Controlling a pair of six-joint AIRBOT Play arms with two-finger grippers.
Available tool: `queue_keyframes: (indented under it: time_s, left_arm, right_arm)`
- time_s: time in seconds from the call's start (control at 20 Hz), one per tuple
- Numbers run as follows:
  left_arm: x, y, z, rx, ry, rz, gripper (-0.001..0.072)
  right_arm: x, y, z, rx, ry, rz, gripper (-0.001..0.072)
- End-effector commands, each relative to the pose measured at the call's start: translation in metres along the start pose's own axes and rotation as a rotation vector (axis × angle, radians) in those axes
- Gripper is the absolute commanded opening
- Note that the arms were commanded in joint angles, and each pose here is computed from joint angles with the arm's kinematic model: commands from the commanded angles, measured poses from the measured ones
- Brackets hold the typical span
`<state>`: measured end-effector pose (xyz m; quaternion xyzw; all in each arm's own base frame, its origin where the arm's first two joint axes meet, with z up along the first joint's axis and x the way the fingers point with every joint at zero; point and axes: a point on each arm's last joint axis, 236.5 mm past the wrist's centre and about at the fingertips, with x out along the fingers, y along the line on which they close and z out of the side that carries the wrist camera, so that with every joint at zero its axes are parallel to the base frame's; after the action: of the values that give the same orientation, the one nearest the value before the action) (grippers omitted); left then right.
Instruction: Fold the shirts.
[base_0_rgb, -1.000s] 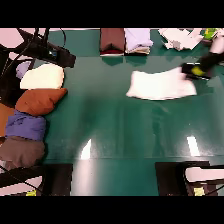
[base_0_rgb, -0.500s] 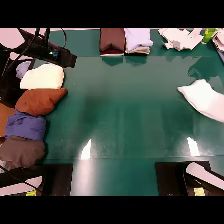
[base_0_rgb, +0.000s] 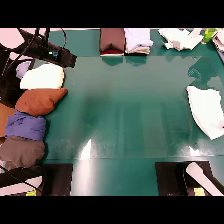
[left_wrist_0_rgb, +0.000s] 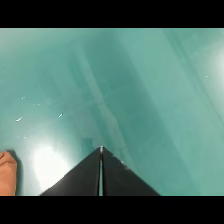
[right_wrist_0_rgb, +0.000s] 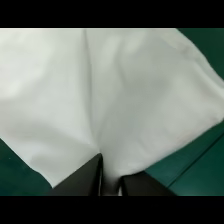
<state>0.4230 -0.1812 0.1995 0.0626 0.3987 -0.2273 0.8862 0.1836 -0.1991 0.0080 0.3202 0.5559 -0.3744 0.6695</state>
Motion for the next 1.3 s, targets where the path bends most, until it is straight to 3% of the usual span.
queue_keyframes:
  time_s: [0.0,0.15,0.3,0.45,0.6,0.7,0.8,0.85,0.95,1.0,1.25]
  left_arm:
    - [0.0,0.0,-0.001,0.0,0.003,-0.001,0.003]
    - [0.0,-0.002,-0.001,-0.003,0.003,-0.007,0.003]
    - [0.0,-0.002,0.0,-0.003,0.001,-0.007,0.003]
    - [0.0,-0.001,0.006,-0.002,-0.028,-0.003,0.003]
    - [0.0,0.001,0.009,-0.005,-0.039,0.001,0.003]
    - [-0.001,0.001,0.013,-0.005,-0.057,0.002,0.003]
    - [-0.001,0.001,0.015,-0.005,-0.065,0.003,0.003]
    - [-0.001,0.001,0.016,-0.005,-0.067,0.003,0.003]
    - [-0.001,0.002,0.017,-0.005,-0.073,0.004,0.003]
    - [-0.001,0.002,0.017,-0.005,-0.072,0.004,0.003]
    - [-0.001,0.002,0.017,-0.005,-0.073,0.004,0.003]
  right_arm:
    - [-0.01,-0.017,0.007,-0.044,-0.034,-0.08,0.0484]
    - [-0.052,-0.014,0.041,-0.041,-0.147,-0.041,0.049]
    - [-0.096,0.068,0.048,-0.124,-0.211,0.225,0.0488]
    - [-0.116,0.164,0.006,-0.315,-0.172,0.451,0.0487]
    - [-0.107,0.229,-0.063,-0.582,-0.079,0.499,0.0485]
    - [-0.099,0.258,-0.104,-0.719,-0.016,0.511,0.0425]
    - [-0.094,0.279,-0.134,-0.818,0.029,0.514,0.0424]
    - [-0.093,0.288,-0.145,-0.861,0.042,0.517,0.04]
    - [-0.094,0.302,-0.159,-0.944,0.052,0.524,0.0089]
    - [-0.096,0.306,-0.165,-0.972,0.059,0.525,0.0017]
    - [-0.112,0.32,-0.166,-0.995,0.034,0.553,0.0017]
